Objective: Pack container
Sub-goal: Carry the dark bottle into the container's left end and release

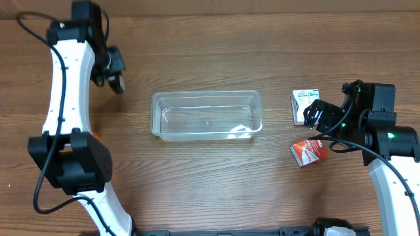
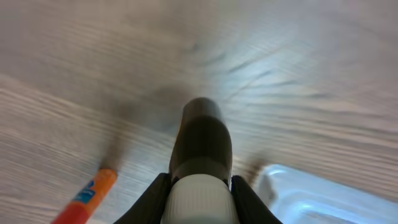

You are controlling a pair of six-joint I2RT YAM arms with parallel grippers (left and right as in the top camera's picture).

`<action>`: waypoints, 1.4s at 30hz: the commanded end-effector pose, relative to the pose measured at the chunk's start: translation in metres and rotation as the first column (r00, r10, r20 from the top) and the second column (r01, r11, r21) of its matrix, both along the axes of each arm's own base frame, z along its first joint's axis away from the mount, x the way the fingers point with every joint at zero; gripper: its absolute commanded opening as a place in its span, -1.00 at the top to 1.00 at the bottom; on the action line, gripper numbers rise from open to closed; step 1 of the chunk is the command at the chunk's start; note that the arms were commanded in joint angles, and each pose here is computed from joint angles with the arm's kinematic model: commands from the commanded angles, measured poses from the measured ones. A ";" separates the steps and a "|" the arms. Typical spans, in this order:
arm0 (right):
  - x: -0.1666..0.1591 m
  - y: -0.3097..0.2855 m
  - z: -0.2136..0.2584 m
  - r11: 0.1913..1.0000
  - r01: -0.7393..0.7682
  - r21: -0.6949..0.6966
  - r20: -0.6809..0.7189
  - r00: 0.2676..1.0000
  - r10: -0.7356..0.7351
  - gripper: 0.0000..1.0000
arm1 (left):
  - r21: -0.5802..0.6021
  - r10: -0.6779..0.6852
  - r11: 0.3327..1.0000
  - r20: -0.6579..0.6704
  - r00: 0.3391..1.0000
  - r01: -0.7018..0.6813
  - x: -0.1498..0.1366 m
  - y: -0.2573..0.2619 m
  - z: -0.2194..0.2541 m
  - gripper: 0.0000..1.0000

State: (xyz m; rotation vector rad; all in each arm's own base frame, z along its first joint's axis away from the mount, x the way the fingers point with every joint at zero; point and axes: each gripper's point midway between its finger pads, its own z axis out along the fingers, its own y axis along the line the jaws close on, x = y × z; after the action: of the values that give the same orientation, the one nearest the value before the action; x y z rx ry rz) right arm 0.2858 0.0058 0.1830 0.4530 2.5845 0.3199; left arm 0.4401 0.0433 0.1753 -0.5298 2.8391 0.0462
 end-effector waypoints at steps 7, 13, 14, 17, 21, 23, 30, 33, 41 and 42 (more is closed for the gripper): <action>0.009 -0.005 0.015 1.000 0.019 -0.016 0.053 0.998 -0.018 -1.00 | -0.052 -0.230 0.971 0.078 0.970 0.235 -0.048 -0.100 0.101 0.92; 0.010 -0.006 0.016 1.000 0.019 -0.017 0.059 0.998 -0.018 -1.00 | -0.060 -0.360 0.931 0.000 0.933 0.359 -0.074 -0.151 0.089 0.92; 0.010 -0.005 0.016 1.000 0.019 -0.017 0.057 0.998 -0.018 -1.00 | -0.051 -0.379 0.924 -0.013 0.925 0.378 -0.077 -0.159 0.086 0.92; 0.009 -0.005 0.015 1.000 0.019 -0.016 0.053 0.998 -0.018 -1.00 | -0.048 -0.413 0.910 -0.059 0.909 0.411 -0.086 -0.170 0.074 0.92; 0.009 -0.005 0.015 1.000 0.019 -0.017 0.052 0.999 -0.018 -1.00 | -0.033 -0.386 0.922 -0.163 0.908 0.386 -0.096 -0.163 0.044 0.92; 0.009 -0.005 0.015 1.000 0.016 -0.019 0.052 0.999 -0.015 -1.00 | -0.043 -0.380 0.924 -0.198 0.904 0.380 -0.098 -0.163 0.029 0.92; 0.009 -0.005 0.015 1.000 0.016 -0.018 0.052 0.999 -0.015 -1.00 | -0.016 -0.354 0.933 -0.235 0.905 0.360 -0.092 -0.155 -0.017 0.92; 0.008 -0.005 0.015 1.000 0.016 -0.018 0.051 0.999 -0.015 -1.00 | 0.008 -0.332 0.939 -0.228 0.915 0.343 -0.084 -0.146 -0.035 0.92; 0.008 -0.006 0.015 1.000 0.018 -0.021 0.049 0.999 -0.017 -1.00 | 0.010 -0.264 0.962 -0.191 0.945 0.271 -0.067 -0.121 -0.066 0.92; 0.008 -0.006 0.015 1.000 0.018 -0.021 0.049 0.999 -0.017 -1.00 | 0.009 -0.257 0.965 -0.185 0.949 0.263 -0.065 -0.118 -0.068 0.92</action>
State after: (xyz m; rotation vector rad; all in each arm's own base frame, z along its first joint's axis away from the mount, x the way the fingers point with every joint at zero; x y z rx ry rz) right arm 0.2877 0.0037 0.1839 0.4543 2.5753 0.3052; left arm 0.3707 -0.0900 0.1048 -0.0759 3.0912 0.0826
